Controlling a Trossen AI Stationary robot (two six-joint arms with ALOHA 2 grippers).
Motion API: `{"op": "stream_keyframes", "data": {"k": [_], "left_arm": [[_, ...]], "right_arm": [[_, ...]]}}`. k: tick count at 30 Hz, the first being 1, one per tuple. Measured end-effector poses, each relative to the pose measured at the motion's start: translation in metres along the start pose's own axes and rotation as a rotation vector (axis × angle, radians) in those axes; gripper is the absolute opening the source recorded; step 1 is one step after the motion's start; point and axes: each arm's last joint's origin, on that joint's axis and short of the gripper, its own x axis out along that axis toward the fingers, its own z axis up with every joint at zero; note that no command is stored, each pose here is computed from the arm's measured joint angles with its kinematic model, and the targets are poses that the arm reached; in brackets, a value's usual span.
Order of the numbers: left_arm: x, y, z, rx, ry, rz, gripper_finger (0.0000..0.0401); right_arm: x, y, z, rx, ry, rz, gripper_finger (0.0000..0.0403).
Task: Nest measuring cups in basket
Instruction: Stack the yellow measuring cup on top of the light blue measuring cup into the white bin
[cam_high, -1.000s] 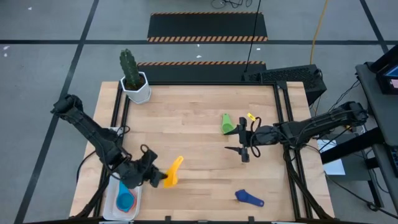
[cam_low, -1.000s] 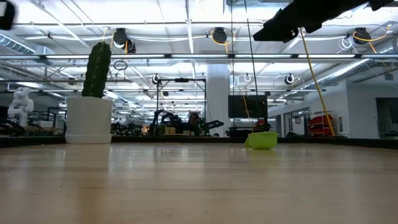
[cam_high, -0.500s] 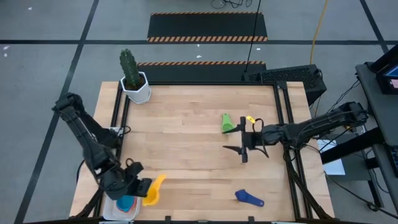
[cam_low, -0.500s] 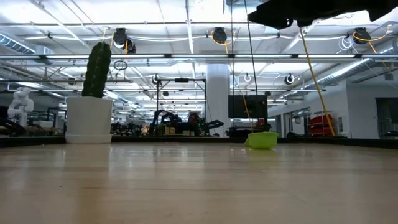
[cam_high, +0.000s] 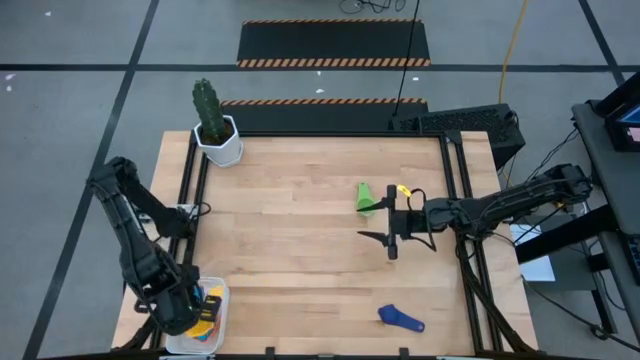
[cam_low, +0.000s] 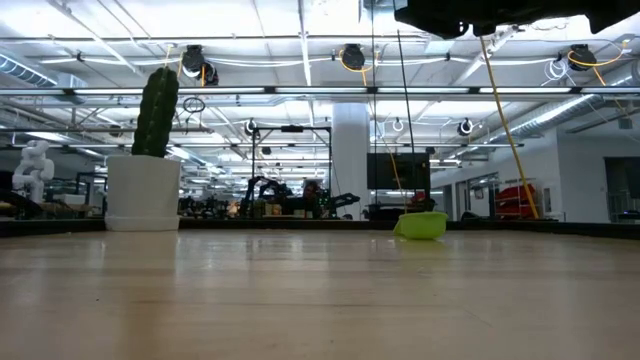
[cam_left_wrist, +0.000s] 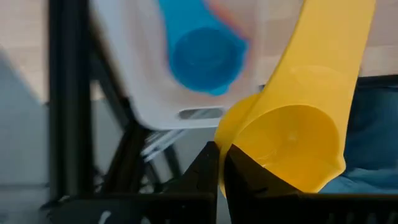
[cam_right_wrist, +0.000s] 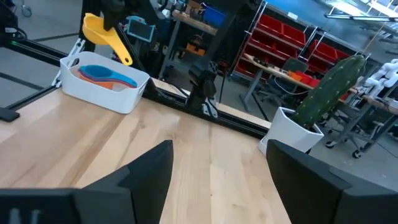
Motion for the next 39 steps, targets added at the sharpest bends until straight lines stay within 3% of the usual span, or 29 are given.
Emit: {"op": "stream_keyframes", "data": {"k": [16, 26, 39], "left_arm": [[0.055, -0.006, -0.002, -0.076, -0.238, 0.224, 0.0014], [0.081, -0.002, -0.011, -0.050, -0.287, 0.270, 0.0017], [0.087, -0.002, -0.013, -0.029, -0.294, 0.264, 0.0036]], "right_arm": [[0.000, 0.000, 0.000, 0.039, 0.000, 0.001, 0.0253], [0.000, 0.000, 0.002, 0.073, -0.017, -0.004, 0.0253], [0.000, 0.000, 0.001, 0.121, -0.005, -0.001, 0.0253]]}}
